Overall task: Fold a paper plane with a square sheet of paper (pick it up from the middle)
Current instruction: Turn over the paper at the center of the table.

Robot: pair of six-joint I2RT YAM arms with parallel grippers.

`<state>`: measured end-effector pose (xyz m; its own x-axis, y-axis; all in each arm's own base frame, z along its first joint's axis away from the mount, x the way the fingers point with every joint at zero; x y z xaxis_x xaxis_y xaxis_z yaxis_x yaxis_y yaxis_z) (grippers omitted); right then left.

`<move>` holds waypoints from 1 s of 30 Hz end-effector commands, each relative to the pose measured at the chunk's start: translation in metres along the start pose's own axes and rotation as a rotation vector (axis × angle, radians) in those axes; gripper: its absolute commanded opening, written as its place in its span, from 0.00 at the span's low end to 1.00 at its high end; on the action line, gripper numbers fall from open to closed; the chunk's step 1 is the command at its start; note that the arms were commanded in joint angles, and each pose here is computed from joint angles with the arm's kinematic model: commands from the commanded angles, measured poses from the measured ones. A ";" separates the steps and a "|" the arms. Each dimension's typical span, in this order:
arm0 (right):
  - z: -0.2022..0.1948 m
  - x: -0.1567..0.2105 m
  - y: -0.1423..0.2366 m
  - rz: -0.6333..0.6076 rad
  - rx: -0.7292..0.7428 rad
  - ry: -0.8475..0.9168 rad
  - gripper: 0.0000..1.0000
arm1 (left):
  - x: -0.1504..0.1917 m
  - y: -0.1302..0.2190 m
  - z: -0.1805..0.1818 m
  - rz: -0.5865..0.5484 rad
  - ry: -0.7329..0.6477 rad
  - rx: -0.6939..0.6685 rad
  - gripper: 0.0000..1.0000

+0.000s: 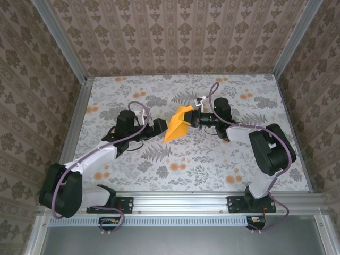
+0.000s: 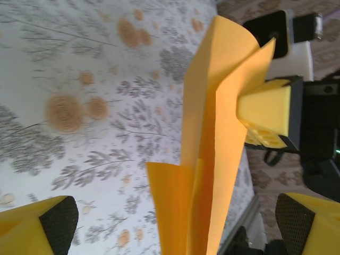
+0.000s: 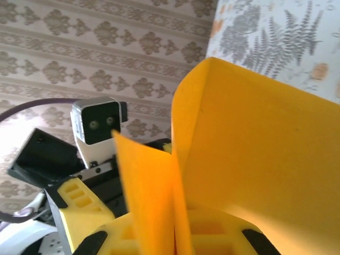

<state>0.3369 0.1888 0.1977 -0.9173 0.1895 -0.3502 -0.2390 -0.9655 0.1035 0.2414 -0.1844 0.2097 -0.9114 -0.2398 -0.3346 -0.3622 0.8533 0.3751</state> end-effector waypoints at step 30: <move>0.010 -0.001 -0.005 0.054 -0.164 -0.031 0.08 | -0.009 -0.010 -0.039 -0.025 -0.066 0.262 0.36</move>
<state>0.3380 0.1947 0.2086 -0.9382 0.1671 -0.3031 -0.1675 -0.9856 -0.0251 0.2452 -0.2092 0.2343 -0.9001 -0.2294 -0.3705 -0.3088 0.9356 0.1710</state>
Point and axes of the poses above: each hand's point on the last joint's axis, 136 mm out from that joint toward the fingers, its own y axis back along the fingers, its own z axis along the line the jaws close on, x = y × z, the point moved 9 cm from there along y, back along the fingers, and after that the axes turned 5 degrees about y, right-handed, at the moved point
